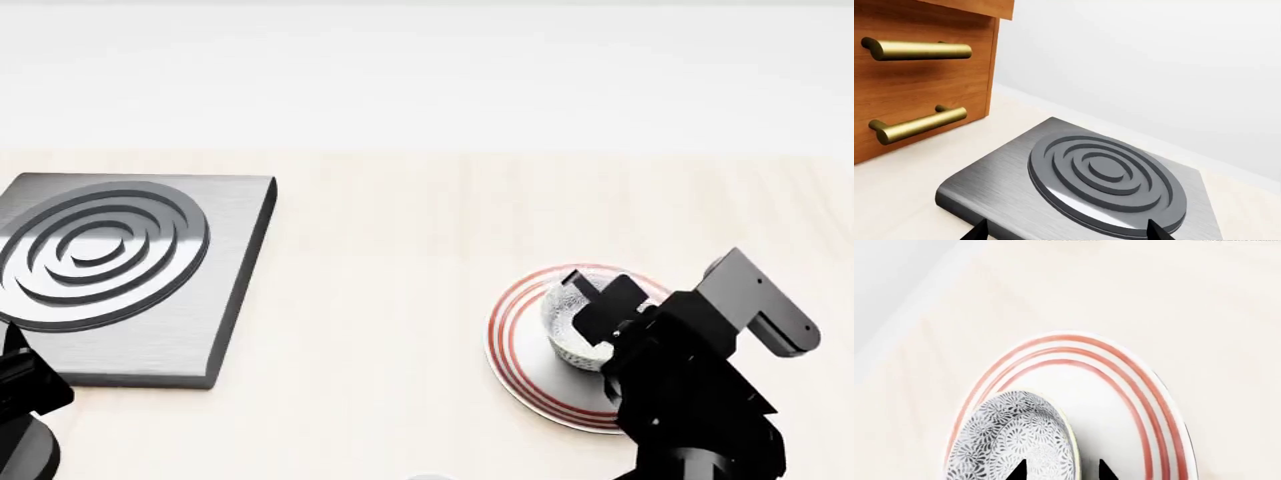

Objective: Pick the akita bowl between the plate and the ramekin and place it on the plate.

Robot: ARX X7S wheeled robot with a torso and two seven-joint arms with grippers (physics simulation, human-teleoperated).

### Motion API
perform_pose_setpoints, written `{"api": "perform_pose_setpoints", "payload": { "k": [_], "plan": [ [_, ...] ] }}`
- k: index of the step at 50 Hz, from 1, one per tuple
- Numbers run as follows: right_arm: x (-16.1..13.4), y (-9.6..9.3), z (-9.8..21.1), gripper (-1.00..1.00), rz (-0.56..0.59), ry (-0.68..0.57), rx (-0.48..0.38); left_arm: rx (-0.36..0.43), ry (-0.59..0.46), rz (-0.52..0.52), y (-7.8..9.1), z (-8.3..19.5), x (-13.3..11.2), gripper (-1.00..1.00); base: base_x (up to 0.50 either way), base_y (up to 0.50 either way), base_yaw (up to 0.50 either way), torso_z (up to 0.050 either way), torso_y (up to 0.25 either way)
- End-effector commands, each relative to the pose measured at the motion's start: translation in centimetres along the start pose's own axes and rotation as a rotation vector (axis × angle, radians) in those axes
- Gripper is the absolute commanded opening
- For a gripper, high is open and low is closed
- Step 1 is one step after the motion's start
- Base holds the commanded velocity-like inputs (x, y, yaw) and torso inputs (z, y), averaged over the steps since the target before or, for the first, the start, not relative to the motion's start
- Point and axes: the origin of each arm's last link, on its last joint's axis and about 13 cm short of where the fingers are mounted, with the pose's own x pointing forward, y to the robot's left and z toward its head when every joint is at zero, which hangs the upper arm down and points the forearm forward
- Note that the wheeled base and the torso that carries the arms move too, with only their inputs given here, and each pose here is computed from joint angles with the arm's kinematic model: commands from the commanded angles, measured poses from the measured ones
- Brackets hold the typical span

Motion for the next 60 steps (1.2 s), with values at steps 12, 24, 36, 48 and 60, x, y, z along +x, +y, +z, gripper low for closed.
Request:
{"api": "perform_pose_setpoints", "payload": {
  "k": [12,24,36,48,60],
  "plan": [
    [-0.3,0.4,0.4,1.0,-0.027,-0.01,-0.063,-0.001,0.0,0.001,0.0,0.1,-0.1,1.0,0.0,0.0,0.0,0.0,0.0],
    [-0.6,0.4,1.3,1.0,-0.12,-0.015,-0.143,-0.004,0.003,0.005,0.0,0.1,0.0,1.0,0.0,0.0,0.0,0.0,0.0],
    [-2.4,1.0,3.2,1.0,-0.121,-0.082,-0.187,-0.003,0.003,0.006,0.0,0.1,-0.1,1.0,0.0,0.0,0.0,0.0,0.0],
    [-5.9,1.2,4.1,1.0,-0.122,-0.19,-0.337,-0.001,0.002,0.006,0.0,0.1,-0.1,1.0,0.0,0.0,0.0,0.0,0.0],
    [-8.1,0.0,2.7,1.0,-0.02,-0.294,-0.451,0.001,0.0,0.005,0.0,0.1,-0.1,1.0,0.0,0.0,0.0,0.0,0.0]
  ]
}}
